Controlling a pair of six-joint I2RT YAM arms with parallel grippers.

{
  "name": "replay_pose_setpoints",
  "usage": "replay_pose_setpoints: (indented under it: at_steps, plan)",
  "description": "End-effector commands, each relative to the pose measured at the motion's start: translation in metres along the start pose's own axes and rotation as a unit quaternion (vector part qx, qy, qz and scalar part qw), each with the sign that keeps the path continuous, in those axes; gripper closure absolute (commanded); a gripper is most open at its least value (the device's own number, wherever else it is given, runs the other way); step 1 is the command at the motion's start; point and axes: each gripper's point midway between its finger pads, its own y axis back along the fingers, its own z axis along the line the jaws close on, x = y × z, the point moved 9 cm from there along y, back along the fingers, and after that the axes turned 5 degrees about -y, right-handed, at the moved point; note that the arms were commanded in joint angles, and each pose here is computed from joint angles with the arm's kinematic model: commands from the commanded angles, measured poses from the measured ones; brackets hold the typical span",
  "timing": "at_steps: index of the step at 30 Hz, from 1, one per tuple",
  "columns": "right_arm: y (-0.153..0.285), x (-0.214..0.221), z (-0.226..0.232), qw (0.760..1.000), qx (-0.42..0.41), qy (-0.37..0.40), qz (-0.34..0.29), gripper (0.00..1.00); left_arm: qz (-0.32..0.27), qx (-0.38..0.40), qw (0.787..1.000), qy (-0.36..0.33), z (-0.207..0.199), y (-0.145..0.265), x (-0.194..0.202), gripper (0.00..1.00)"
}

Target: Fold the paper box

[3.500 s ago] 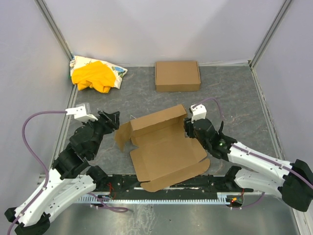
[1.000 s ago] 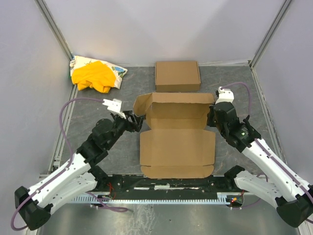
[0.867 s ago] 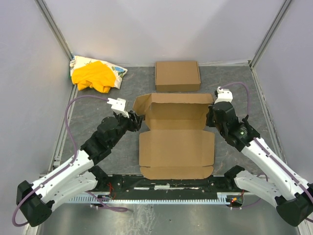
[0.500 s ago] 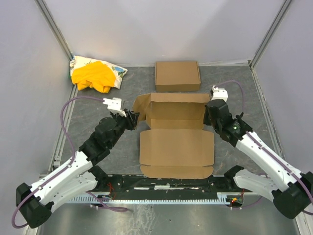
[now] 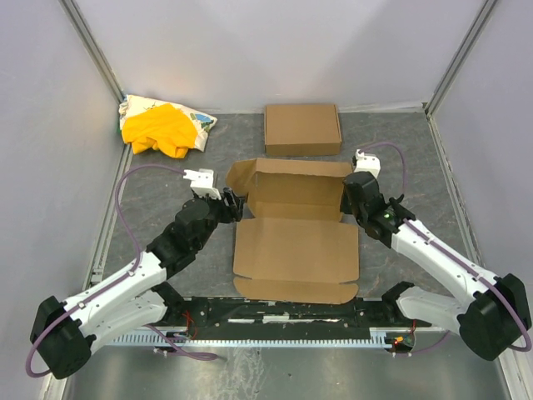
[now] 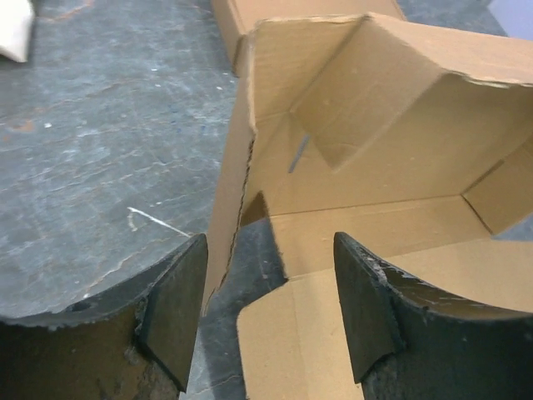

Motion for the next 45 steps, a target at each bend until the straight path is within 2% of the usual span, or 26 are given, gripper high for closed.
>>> replay_pose_setpoints:
  at_steps: [1,5,9,15,17,19,22,39,45]
  plan:
    - [0.009,-0.02,0.007,0.998,-0.03,-0.041,-0.044,0.98,-0.033,-0.1,0.994,0.007,0.017,-0.001,-0.009,0.3]
    - [0.013,-0.019,0.005,0.998,-0.034,-0.041,-0.039,0.98,-0.039,-0.116,0.992,0.011,0.02,-0.001,-0.006,0.32]
    - [0.016,-0.017,0.003,0.998,-0.035,-0.04,-0.038,0.98,-0.036,-0.115,0.993,0.011,0.019,-0.006,-0.002,0.44]
    - [0.017,-0.016,0.003,0.998,-0.038,-0.033,-0.033,0.98,-0.054,-0.085,0.995,0.015,0.014,-0.009,-0.003,0.52]
    - [0.016,-0.016,0.003,0.998,-0.035,-0.03,-0.032,0.98,-0.057,-0.073,0.996,0.015,0.012,-0.008,-0.004,0.61]
    - [0.013,-0.015,0.003,0.999,-0.031,-0.027,-0.03,0.98,-0.059,-0.053,0.997,0.012,0.01,-0.006,-0.004,0.78]
    - [0.008,-0.013,0.005,0.999,-0.029,-0.023,-0.023,0.98,-0.061,-0.034,0.998,0.011,0.008,-0.004,-0.003,0.96]
    - [-0.03,0.011,0.011,1.0,-0.013,-0.022,-0.003,0.98,-0.021,0.015,0.997,0.076,0.002,0.003,0.025,0.97]
    - [-0.036,0.027,0.008,0.999,-0.029,-0.038,-0.013,0.98,0.003,0.028,0.994,0.109,-0.005,-0.004,0.038,0.92]
